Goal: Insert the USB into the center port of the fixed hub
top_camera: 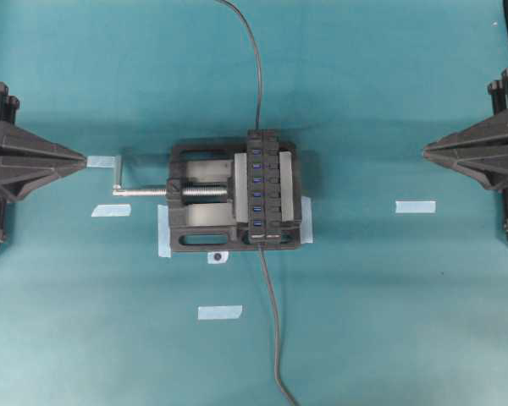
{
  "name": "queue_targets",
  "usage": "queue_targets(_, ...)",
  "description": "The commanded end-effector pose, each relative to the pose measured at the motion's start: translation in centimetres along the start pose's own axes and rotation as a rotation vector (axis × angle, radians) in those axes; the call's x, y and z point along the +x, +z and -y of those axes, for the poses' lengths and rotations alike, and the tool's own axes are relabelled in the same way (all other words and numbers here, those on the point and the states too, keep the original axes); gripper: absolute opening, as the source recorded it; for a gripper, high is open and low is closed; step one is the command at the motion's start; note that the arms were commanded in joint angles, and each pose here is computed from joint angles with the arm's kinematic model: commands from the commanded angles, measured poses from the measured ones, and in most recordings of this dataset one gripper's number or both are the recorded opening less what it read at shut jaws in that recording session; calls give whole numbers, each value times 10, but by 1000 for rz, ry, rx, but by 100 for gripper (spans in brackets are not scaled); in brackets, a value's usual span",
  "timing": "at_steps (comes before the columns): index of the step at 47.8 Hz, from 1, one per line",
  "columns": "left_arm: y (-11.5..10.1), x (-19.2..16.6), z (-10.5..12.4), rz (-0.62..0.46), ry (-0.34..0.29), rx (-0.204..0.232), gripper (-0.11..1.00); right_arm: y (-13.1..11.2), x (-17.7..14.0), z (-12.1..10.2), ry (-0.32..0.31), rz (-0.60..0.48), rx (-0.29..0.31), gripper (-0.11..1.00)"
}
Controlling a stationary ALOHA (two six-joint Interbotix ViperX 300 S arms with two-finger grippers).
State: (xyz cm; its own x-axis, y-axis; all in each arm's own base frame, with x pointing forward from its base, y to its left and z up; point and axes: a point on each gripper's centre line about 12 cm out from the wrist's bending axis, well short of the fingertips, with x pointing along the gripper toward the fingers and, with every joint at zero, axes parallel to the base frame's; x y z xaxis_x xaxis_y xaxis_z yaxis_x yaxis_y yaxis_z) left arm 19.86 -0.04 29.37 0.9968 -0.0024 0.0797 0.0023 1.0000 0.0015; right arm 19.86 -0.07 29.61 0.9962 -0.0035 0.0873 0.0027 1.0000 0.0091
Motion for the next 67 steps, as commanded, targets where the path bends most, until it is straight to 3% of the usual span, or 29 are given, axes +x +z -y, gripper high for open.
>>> queue_targets(1,11,6,3,11,-13,-24,13,3,2,1,-7,8,5,16)
queue_targets(7,12,10,2,-20,-11,-31,0,9,5,5,-33,-20,71,2)
queue_targets(11,11,14,2,-57,-10,-34,0,12,7,8,-47,-64,83,-3)
queue_targets(23,16,33,-5,-91,26,-96,0,7,10,17,-95,-210,122,-3)
queue_targets(38,-6,59,-6,-264,35,-84,0,-26,49,28,-140,-534,141,-3)
queue_targets(48,-10,62,-7,-357,35,-59,0,-36,79,37,-154,-674,81,-3)
queue_targets(67,-10,64,-7,-380,37,-56,0,-63,98,62,-224,-767,99,-3)
